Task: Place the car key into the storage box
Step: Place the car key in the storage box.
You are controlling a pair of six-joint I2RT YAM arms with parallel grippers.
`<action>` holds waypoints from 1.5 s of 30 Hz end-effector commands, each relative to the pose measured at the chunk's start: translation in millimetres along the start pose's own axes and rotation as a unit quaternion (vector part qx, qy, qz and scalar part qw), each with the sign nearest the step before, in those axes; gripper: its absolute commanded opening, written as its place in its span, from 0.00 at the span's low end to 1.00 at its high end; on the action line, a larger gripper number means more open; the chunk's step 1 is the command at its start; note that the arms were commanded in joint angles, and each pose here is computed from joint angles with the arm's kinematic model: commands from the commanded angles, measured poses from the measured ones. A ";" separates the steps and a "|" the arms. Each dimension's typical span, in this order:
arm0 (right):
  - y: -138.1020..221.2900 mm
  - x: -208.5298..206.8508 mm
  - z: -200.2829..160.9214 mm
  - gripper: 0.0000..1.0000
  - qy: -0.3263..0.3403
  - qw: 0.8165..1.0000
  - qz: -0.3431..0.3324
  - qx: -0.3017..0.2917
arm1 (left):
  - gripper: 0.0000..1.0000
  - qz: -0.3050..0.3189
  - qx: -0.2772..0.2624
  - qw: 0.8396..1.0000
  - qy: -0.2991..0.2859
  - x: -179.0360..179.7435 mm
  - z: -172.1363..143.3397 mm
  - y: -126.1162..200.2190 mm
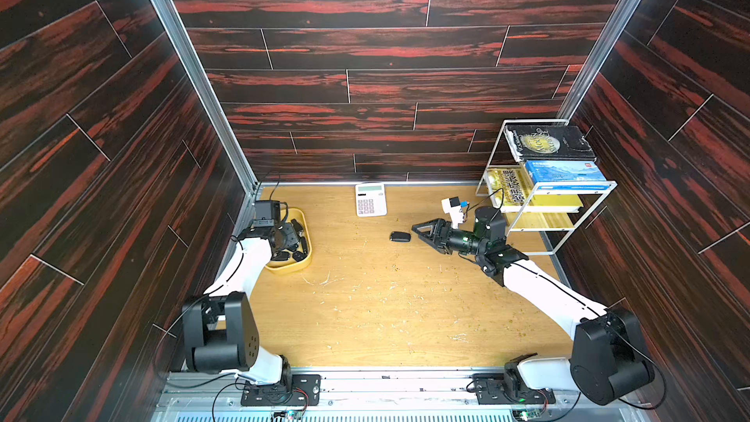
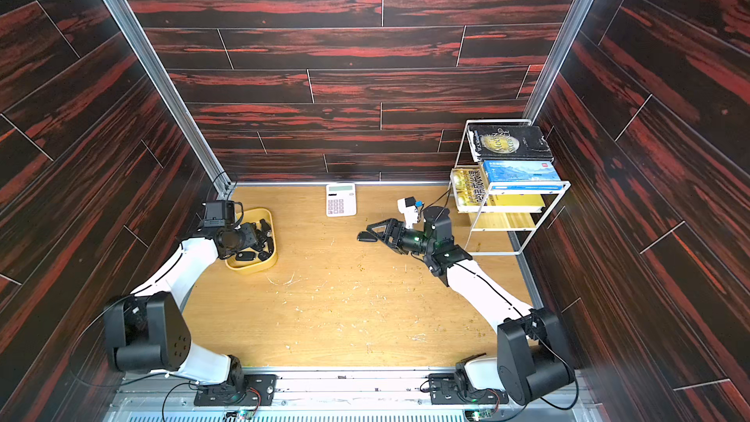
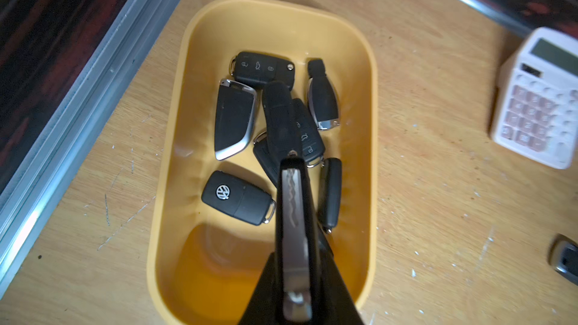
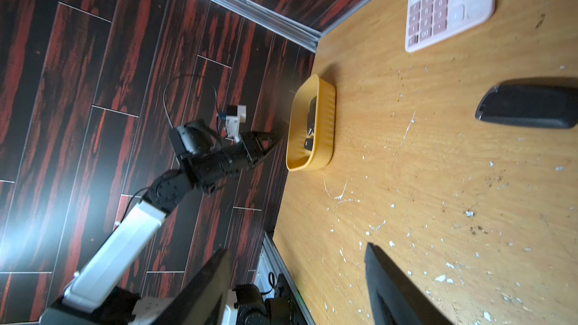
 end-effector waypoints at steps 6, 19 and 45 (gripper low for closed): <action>-0.7 -9.5 -12.7 0.72 0.030 0.998 -0.033 0.037 | 0.02 0.050 0.040 0.997 -0.031 3.6 19.4 -29.7; -4.4 -16.1 -30.3 0.71 0.056 0.993 -0.067 0.079 | 0.02 0.085 0.082 0.992 -0.042 3.4 47.0 -70.4; -6.9 -20.8 -38.3 0.71 0.054 0.992 -0.076 0.088 | 0.80 0.035 0.146 0.988 -0.046 -12.3 44.0 -94.3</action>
Point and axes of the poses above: each gripper's point midway between its finger pads, its own y axis back along the fingers, its own x axis along the line the jaws close on, z = x × y, the point moved 5 cm from there along y, back along the fingers, and after that the axes turned 8 degrees about y, right-handed, at the moved point
